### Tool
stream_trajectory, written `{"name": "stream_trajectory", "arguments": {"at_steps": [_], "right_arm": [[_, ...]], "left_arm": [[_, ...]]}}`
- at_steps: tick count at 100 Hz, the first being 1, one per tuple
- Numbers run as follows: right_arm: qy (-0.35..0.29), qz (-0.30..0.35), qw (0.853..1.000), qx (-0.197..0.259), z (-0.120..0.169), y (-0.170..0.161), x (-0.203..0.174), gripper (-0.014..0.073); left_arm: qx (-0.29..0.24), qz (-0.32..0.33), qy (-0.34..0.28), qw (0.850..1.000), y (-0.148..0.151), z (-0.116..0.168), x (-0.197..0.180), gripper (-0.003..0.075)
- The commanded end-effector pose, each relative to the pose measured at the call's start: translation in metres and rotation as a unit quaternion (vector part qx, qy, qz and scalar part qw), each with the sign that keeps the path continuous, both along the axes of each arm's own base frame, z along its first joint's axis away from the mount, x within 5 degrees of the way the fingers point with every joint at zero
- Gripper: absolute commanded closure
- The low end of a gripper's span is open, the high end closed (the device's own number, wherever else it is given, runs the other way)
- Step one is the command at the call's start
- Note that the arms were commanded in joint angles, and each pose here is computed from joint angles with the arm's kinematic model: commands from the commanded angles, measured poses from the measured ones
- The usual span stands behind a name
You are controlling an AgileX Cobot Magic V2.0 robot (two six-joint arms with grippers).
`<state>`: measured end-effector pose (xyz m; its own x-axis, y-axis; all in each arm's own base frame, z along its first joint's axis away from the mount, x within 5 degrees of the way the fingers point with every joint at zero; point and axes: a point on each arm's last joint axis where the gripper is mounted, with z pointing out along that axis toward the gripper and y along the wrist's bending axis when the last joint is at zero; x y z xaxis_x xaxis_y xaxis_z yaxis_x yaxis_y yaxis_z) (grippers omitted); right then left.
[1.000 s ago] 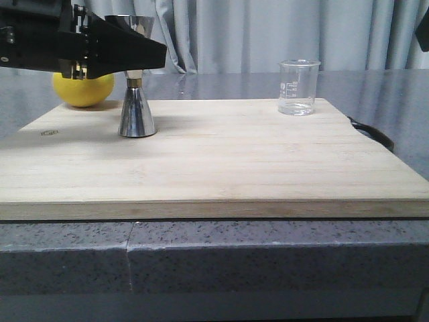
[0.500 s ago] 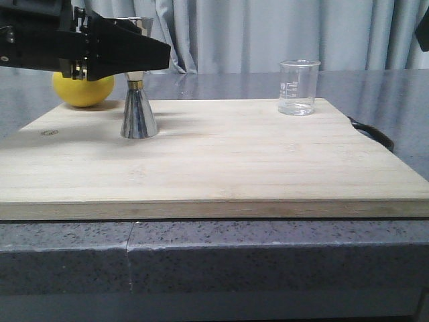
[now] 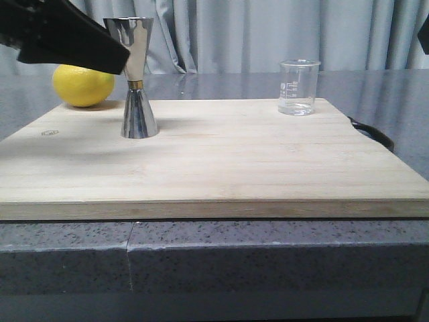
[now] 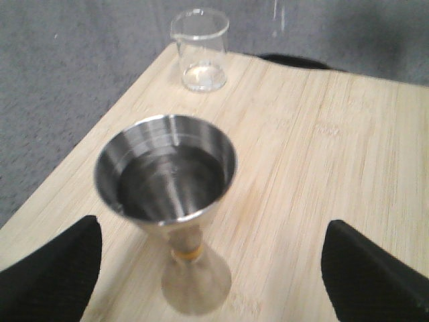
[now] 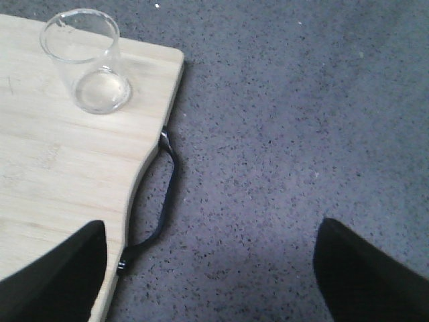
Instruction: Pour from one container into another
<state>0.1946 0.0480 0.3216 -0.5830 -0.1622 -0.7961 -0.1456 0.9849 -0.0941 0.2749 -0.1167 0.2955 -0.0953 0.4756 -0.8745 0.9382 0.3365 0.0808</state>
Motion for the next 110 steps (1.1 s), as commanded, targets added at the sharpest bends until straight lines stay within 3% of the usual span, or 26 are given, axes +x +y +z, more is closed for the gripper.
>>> {"name": "stream_trajectory", "arguments": {"at_steps": [1,16,32,43,70,92,110], "right_arm": [[-0.035,0.003,0.999,-0.003,0.017,-0.003,-0.005,0.0029],[-0.018,-0.017,1.000,0.008,0.024,-0.009,-0.019,0.0029],[0.006,-0.045,0.999,0.001,0.037,-0.019,-0.037,0.0029],[0.003,-0.051,0.999,0.020,0.045,-0.022,-0.050,0.0029],[-0.071,-0.038,0.994,0.076,0.065,-0.032,-0.088,0.0029],[-0.128,-0.033,0.987,0.091,0.076,-0.040,-0.110,0.0029],[-0.137,-0.037,0.987,0.081,0.078,-0.042,-0.112,0.0039]], "left_arm": [[0.015,0.036,-0.004,0.999,0.005,0.037,-0.017,0.0106],[0.067,0.132,0.040,0.988,0.024,0.072,-0.041,0.0111],[0.093,0.271,0.089,0.954,0.049,0.104,-0.071,0.0111],[0.072,0.359,0.103,0.925,0.063,0.119,-0.093,0.0111],[0.001,0.467,0.088,0.880,0.083,0.133,-0.132,0.0111],[-0.072,0.484,0.037,0.871,0.089,0.115,-0.153,0.0112],[-0.078,0.486,0.034,0.870,0.089,0.097,-0.153,0.0114]]}}
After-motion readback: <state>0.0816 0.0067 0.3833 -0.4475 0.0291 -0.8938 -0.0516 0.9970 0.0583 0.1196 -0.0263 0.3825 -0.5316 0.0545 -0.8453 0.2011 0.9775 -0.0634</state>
